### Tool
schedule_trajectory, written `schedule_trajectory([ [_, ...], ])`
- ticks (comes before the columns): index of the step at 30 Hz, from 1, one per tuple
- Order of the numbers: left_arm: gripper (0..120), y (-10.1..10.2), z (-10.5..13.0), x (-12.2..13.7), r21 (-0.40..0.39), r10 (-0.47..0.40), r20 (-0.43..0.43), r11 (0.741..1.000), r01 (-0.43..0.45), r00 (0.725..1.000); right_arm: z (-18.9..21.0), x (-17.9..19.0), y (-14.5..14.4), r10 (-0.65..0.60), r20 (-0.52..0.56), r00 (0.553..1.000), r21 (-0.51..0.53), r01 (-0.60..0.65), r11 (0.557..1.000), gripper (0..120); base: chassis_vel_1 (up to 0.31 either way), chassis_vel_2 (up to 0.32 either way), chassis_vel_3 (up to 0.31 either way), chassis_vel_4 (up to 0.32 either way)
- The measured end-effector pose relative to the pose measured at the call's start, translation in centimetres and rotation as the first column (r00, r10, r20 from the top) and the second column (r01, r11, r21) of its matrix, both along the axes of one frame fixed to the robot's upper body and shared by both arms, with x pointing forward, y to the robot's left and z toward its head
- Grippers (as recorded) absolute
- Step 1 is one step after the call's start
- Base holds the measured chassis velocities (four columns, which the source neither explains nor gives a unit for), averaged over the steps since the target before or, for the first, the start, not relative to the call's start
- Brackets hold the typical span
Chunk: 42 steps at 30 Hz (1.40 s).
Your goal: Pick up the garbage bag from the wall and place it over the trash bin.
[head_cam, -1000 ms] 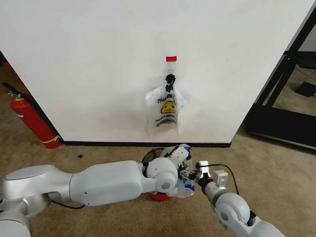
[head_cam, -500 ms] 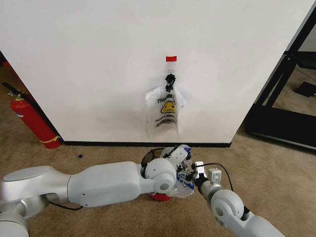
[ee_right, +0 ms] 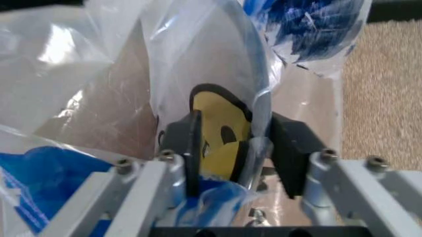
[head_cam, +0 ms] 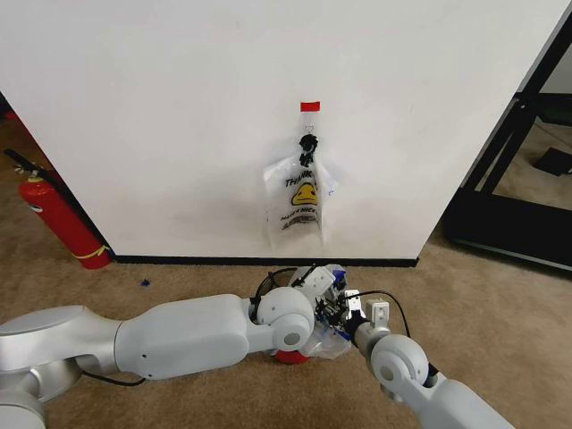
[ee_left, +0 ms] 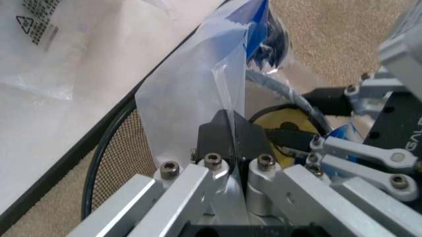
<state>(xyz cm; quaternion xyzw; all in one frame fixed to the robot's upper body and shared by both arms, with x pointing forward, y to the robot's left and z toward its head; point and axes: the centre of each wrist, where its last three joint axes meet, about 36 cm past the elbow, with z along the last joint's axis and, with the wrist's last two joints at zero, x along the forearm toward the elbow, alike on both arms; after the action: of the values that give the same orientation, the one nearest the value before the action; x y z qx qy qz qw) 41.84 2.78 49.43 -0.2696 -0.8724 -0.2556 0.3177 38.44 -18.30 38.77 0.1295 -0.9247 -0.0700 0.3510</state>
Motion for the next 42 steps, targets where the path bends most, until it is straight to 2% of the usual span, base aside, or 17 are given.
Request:
schedule_trajectory([
  [4,0,0.4,0.1,0.0,-0.004,0.01,-0.001,1.0,-0.01,1.0,0.1,0.2,0.3,-0.015,-0.023,1.0,-0.003,0.015,1.0,14,0.0,0.0,0.0,0.0],
  [10,0,1.4,0.1,0.2,-0.007,0.033,-0.002,0.999,-0.033,0.999,0.2,-0.2,0.3,-0.023,-0.028,0.999,0.003,0.023,1.0,1,0.0,0.0,0.0,0.0],
  [17,0,3.7,-0.7,-0.2,0.003,0.07,-0.012,0.998,-0.07,0.997,0.1,-1.1,-0.4,-0.063,-0.018,0.998,0.01,0.063,0.998,1,0.0,0.0,0.0,0.0],
  [25,0,4.5,-1.0,-1.1,-0.006,0.077,-0.026,0.997,-0.078,0.997,0.7,-1.5,-0.7,-0.091,-0.002,0.996,0.012,0.091,0.996,1,0.0,0.0,0.0,0.0],
  [29,0,5.1,-1.1,-1.0,-0.007,0.092,-0.03,0.996,-0.092,0.995,0.6,-1.8,-0.9,-0.097,-0.001,0.995,0.01,0.097,0.995,1,0.0,0.0,0.0,0.0],
  [34,0,7.0,-1.8,0.0,0.012,0.142,-0.029,0.99,-0.141,0.99,0.6,-2.1,-1.1,-0.098,0.002,0.995,0.01,0.098,0.995,1,0.0,0.0,0.0,0.0],
  [42,0,8.5,-2.7,-0.3,0.026,0.169,-0.043,0.985,-0.168,0.985,0.5,-2.3,-1.1,-0.107,0.007,0.994,0.018,0.107,0.994,1,0.0,0.0,0.0,0.0],
])
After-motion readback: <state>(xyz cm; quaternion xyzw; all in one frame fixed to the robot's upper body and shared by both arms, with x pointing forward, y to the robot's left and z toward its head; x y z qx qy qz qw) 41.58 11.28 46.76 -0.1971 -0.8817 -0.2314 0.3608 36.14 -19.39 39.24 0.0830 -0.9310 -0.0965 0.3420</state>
